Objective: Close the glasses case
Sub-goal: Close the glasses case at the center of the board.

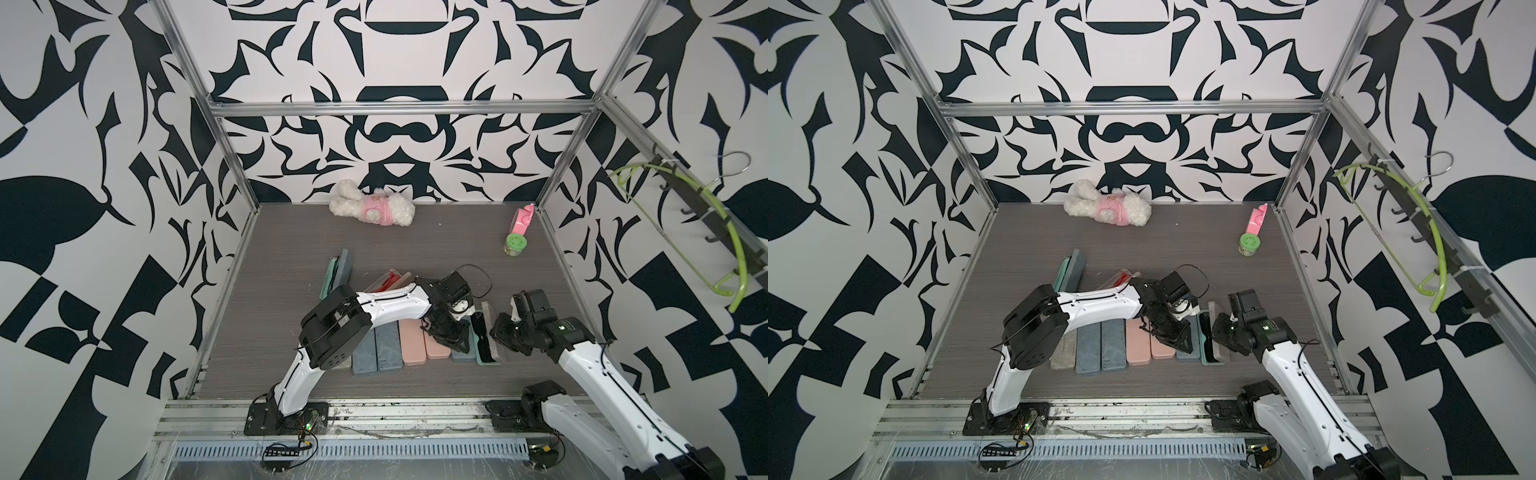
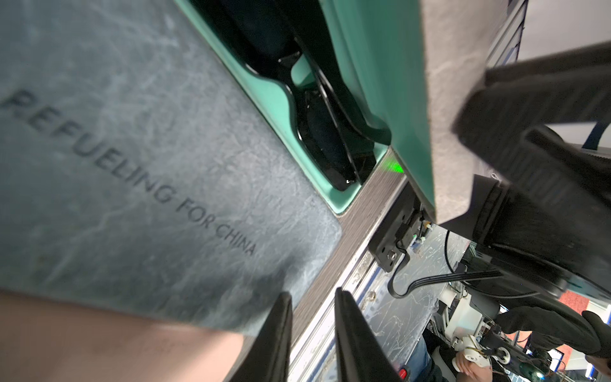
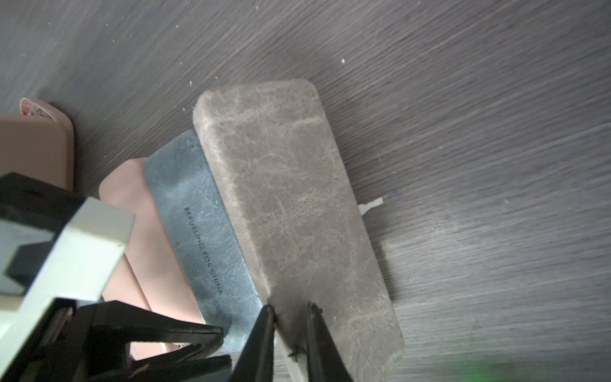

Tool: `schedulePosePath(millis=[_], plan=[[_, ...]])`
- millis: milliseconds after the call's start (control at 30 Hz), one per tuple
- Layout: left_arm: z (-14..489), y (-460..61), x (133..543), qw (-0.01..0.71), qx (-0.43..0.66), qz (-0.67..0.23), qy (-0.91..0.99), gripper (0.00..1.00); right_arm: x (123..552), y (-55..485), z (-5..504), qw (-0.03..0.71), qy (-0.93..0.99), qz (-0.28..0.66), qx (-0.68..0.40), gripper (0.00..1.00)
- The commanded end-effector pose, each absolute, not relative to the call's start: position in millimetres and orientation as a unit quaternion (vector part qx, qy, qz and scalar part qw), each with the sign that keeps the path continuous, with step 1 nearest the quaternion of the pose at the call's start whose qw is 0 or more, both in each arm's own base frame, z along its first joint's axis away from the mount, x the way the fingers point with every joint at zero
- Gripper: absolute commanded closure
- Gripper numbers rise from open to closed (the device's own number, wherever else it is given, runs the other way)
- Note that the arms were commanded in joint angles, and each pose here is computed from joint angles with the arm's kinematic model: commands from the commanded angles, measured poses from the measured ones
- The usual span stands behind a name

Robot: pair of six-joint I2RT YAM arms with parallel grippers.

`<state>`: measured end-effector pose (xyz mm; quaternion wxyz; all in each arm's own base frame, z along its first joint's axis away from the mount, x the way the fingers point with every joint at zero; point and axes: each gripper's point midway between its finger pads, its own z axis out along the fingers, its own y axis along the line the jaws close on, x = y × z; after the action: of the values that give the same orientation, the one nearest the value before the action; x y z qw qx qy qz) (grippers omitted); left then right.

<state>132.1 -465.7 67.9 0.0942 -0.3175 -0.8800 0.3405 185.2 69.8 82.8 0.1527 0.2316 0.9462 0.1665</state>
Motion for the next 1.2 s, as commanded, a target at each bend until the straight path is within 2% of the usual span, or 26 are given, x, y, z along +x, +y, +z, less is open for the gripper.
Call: schedulePosePath(millis=[0,1167], plan=[[63,-466,126,0.111,-0.322,0.336,-0.878,0.73,181,66,67,0.135,0.948,0.152,0.246,0.80],[67,-467,126,0.111,-0.323,0.341,-0.876,0.73,181,72,56,0.125,0.946,0.167,0.249,0.80]])
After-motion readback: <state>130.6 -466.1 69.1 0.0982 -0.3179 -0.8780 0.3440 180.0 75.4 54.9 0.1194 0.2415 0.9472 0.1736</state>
